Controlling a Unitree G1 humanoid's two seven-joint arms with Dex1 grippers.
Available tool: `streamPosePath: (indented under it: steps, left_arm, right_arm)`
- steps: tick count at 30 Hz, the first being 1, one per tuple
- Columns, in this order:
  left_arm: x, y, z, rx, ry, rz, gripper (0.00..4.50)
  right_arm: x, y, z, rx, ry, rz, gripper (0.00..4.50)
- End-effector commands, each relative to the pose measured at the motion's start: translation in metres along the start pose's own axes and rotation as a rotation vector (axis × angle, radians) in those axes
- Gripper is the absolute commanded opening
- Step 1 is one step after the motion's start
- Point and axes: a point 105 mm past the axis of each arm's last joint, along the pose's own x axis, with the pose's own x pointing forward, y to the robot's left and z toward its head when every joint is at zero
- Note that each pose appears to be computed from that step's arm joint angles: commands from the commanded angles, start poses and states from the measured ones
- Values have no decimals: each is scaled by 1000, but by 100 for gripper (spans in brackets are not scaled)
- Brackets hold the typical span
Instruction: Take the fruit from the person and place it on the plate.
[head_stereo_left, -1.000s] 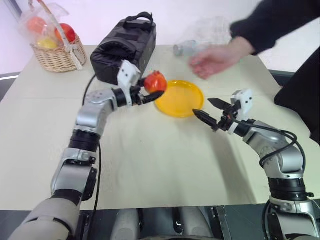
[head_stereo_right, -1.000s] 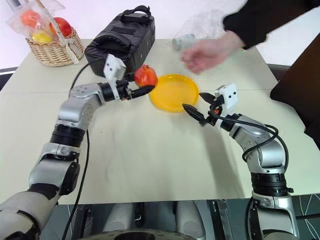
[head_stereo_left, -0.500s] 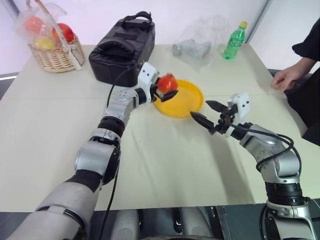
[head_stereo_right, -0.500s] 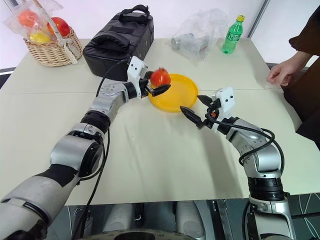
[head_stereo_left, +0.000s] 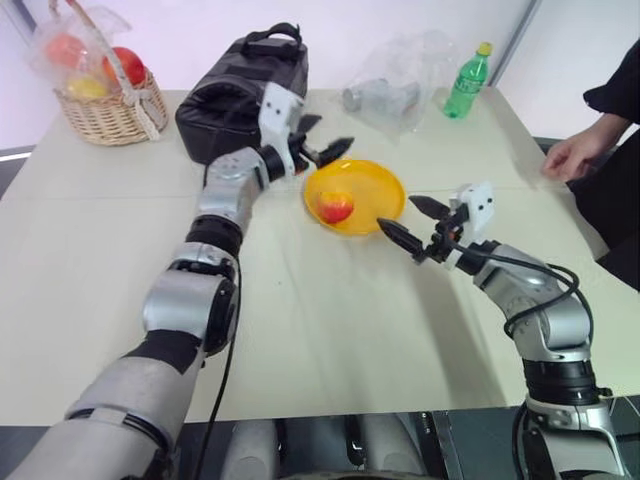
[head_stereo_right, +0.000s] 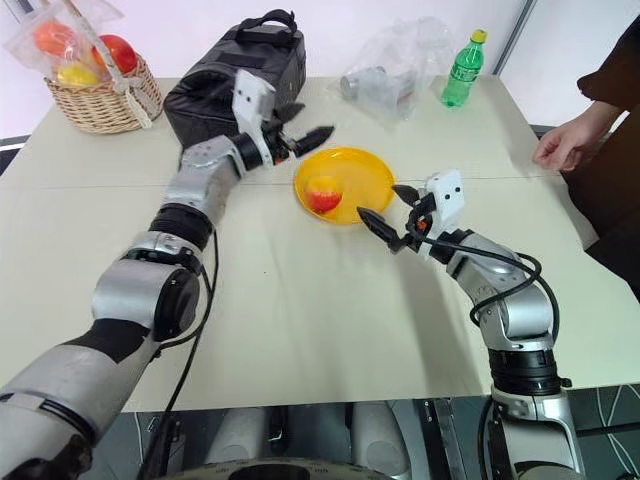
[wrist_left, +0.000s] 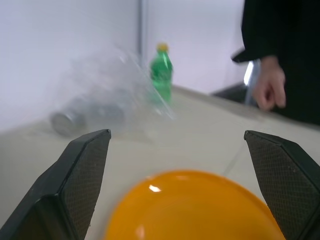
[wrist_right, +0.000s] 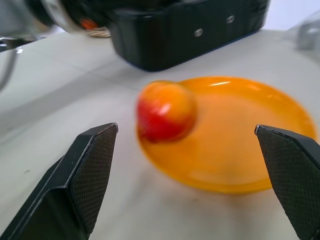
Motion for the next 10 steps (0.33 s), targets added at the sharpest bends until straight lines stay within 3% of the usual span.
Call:
streamPosePath:
  steps: [1, 10]
  left_arm:
    - [-31, 11, 6, 39, -6, 47, 448]
    - [-121, 15, -17, 9, 116, 280, 448]
  right_arm:
    - [2, -12, 10, -53, -42, -55, 450]
    - [6, -31, 5, -66, -53, -135, 450]
